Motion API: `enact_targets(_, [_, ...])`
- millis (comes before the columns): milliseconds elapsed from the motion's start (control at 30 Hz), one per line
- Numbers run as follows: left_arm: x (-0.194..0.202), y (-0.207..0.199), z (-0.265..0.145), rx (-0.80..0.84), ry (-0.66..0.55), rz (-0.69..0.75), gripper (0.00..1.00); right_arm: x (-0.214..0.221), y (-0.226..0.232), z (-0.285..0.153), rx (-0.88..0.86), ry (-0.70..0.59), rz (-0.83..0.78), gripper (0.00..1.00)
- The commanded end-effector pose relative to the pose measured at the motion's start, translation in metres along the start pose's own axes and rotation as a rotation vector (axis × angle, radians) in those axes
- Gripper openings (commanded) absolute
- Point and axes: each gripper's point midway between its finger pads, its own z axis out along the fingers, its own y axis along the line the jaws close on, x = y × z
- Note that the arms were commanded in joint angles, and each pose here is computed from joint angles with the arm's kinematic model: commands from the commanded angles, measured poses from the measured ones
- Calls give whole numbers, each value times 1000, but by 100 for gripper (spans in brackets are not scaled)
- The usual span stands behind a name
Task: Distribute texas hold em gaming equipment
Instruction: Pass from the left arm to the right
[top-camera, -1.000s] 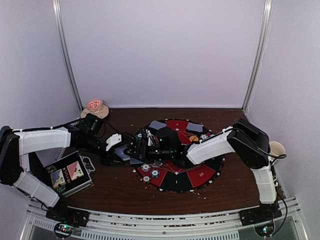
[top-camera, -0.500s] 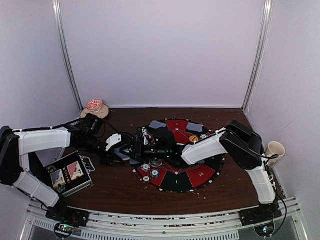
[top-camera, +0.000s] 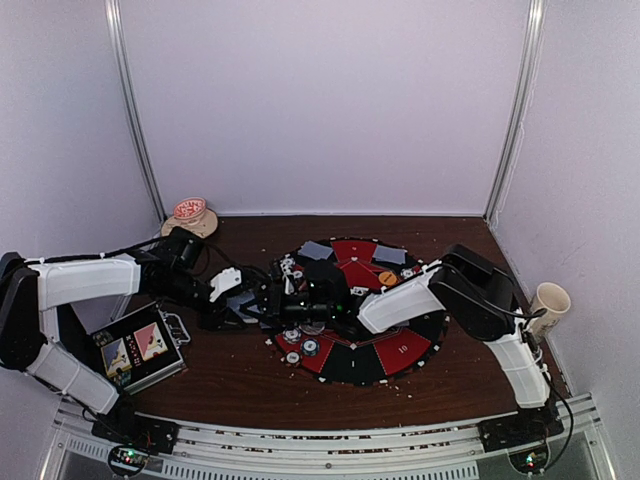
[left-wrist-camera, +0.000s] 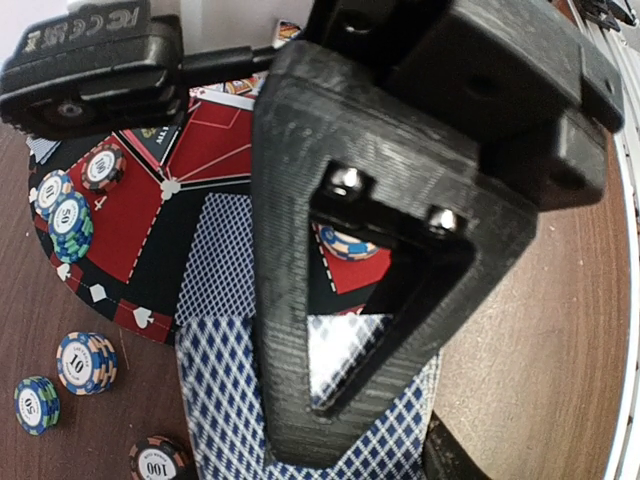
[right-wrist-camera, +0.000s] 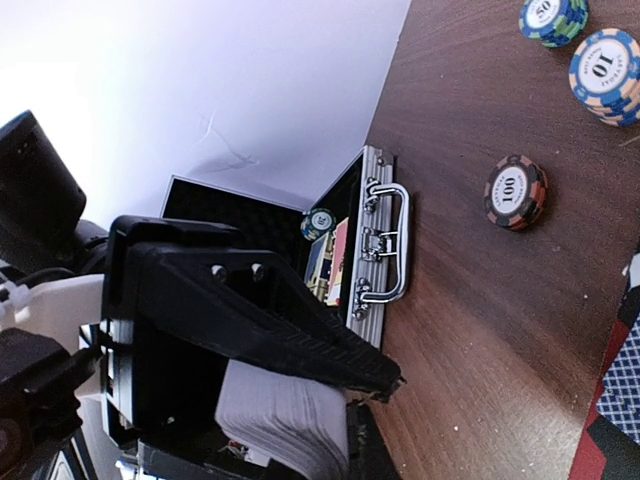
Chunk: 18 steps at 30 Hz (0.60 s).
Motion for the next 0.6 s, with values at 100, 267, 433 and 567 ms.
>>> enact_targets(100, [-19, -3, -4, 17, -78, 39, 53, -4, 31, -3, -132, -32, -7, 0])
enact_targets(267, [-19, -2, -4, 14, -76, 41, 81, -7, 40, -11, -152, -58, -6, 0])
enact_targets(433, [-20, -3, -8, 5, -84, 49, 98, -10, 41, -20, -134, -82, -14, 0])
enact_targets(567, [-25, -5, -14, -8, -100, 62, 98, -17, 39, -36, -107, -122, -14, 0])
